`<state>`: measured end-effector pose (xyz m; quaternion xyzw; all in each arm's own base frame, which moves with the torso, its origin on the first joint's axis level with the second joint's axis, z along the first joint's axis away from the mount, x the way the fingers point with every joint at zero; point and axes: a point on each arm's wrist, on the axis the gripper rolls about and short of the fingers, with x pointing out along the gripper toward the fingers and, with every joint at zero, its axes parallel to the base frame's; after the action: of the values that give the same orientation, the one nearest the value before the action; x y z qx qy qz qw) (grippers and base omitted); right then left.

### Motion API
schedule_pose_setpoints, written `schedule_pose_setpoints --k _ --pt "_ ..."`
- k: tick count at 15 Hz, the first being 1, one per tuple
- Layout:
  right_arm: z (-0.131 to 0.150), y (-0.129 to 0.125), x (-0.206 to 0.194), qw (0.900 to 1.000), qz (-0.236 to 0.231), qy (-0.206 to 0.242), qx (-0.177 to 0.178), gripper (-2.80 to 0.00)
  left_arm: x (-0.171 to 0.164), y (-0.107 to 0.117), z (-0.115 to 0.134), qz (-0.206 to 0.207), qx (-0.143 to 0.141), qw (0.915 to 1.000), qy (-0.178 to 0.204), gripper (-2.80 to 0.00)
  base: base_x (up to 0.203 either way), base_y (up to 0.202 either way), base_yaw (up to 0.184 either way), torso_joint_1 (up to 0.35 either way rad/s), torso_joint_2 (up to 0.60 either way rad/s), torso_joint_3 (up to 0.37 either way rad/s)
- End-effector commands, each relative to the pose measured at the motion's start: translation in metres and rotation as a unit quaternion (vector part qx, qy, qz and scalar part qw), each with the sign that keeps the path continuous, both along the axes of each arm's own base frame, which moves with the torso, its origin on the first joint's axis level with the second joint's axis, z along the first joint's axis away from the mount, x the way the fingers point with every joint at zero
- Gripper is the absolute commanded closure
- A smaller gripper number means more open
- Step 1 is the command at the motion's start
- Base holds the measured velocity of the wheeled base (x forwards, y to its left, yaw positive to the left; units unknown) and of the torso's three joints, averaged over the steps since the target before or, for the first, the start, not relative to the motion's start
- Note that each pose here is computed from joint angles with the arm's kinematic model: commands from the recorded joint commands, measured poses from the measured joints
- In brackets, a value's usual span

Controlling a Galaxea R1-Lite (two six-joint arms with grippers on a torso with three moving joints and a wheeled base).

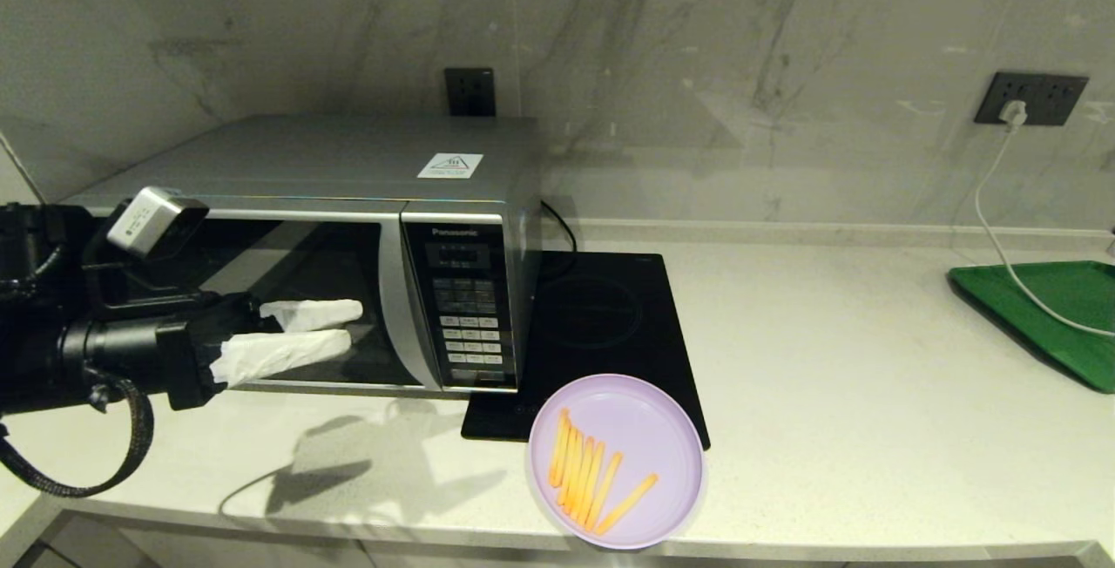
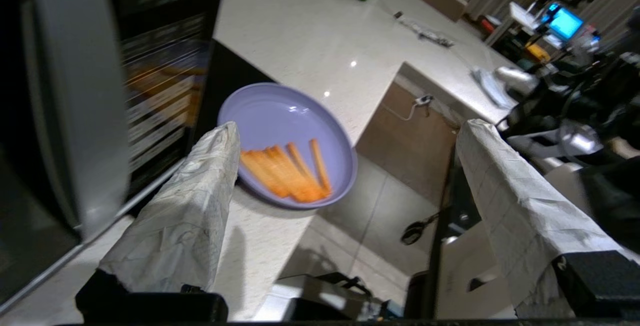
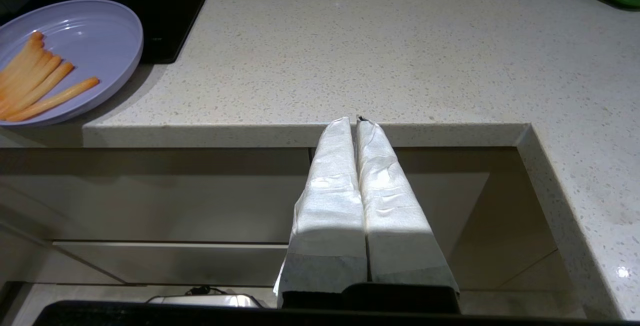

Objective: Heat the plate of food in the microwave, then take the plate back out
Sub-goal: Open the microwave oven

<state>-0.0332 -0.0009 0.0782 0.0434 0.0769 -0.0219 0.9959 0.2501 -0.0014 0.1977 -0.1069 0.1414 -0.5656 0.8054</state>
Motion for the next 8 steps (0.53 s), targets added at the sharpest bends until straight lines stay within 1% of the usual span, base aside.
schedule_pose_setpoints --k 1,4,6,8 --pt "0.0 0.0 0.0 1.0 0.0 0.0 0.0 0.0 0.022 0.011 -0.033 0.005 0.006 0.9998 0.017 -2.8 0.0 0.0 0.0 0.0 0.0 0.0" --pt "0.0 0.0 0.0 1.0 0.0 0.001 0.0 0.0 0.031 0.016 -0.049 0.01 0.008 0.9995 0.028 -2.8 0.0 0.0 0.0 0.0 0.0 0.0" --pt "0.0 0.0 0.0 1.0 0.0 0.001 0.0 0.0 0.034 0.017 -0.054 0.008 0.013 0.9997 0.02 -2.8 0.0 0.0 0.0 0.0 0.0 0.0" --pt "0.0 0.0 0.0 1.0 0.0 0.001 0.0 0.0 0.038 0.017 -0.058 0.008 0.014 0.9996 0.023 -2.8 0.0 0.0 0.0 0.0 0.0 0.0"
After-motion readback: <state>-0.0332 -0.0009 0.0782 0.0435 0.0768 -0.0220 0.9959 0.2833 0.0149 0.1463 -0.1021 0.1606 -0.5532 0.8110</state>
